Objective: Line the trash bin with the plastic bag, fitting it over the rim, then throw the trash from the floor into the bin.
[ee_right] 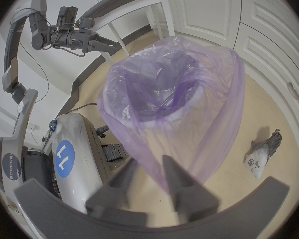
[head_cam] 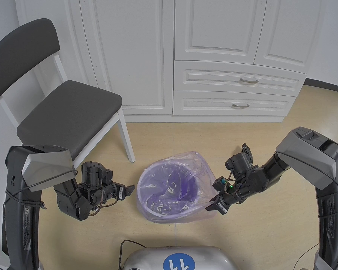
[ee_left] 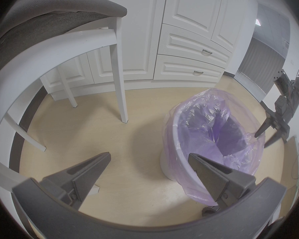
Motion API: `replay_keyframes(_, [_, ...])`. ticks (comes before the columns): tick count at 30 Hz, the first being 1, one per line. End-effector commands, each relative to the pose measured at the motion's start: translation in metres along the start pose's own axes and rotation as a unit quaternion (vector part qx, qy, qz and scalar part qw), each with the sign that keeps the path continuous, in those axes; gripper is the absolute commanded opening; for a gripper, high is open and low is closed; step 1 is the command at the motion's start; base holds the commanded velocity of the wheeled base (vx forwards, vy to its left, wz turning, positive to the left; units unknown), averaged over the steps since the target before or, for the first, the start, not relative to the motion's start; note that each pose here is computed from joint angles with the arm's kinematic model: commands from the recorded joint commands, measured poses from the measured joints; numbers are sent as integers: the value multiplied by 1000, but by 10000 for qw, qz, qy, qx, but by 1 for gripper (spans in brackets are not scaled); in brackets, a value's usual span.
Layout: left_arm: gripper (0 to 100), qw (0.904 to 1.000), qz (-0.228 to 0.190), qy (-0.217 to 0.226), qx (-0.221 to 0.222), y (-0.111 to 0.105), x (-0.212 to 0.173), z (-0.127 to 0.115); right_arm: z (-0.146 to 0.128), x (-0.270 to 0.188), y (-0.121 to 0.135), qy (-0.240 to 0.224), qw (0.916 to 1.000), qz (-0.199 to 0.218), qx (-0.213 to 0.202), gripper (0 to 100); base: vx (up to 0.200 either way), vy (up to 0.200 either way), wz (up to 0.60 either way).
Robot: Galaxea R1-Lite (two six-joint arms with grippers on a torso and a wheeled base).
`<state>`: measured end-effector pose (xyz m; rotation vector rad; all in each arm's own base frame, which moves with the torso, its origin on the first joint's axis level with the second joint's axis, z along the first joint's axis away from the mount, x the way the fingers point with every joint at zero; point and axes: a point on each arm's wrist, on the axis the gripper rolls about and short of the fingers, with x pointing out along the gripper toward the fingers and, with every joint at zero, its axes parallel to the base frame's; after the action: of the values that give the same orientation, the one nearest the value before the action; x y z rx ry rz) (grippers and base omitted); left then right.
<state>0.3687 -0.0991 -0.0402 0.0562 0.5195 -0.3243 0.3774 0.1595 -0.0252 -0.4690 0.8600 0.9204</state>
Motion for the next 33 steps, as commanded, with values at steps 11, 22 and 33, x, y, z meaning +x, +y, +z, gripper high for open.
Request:
replay_keyframes(11, [100, 10000, 10, -33, 5, -2, -2, 3, -15, -46, 47, -1706, 9825, -372, 644, 100, 0, 0, 0])
replay_keyframes(22, [100, 9996, -1, -277, 4, -4, -10, 21, 1, -26, 10, -3081, 9285, -1284, 1625, 100, 0, 0, 0])
replay_keyframes(33, [100, 9997, -27, -253, 13, -7, -11, 20, -12, 34, -53, -1654, 9194, -1722, 3126, 100, 0, 0, 0])
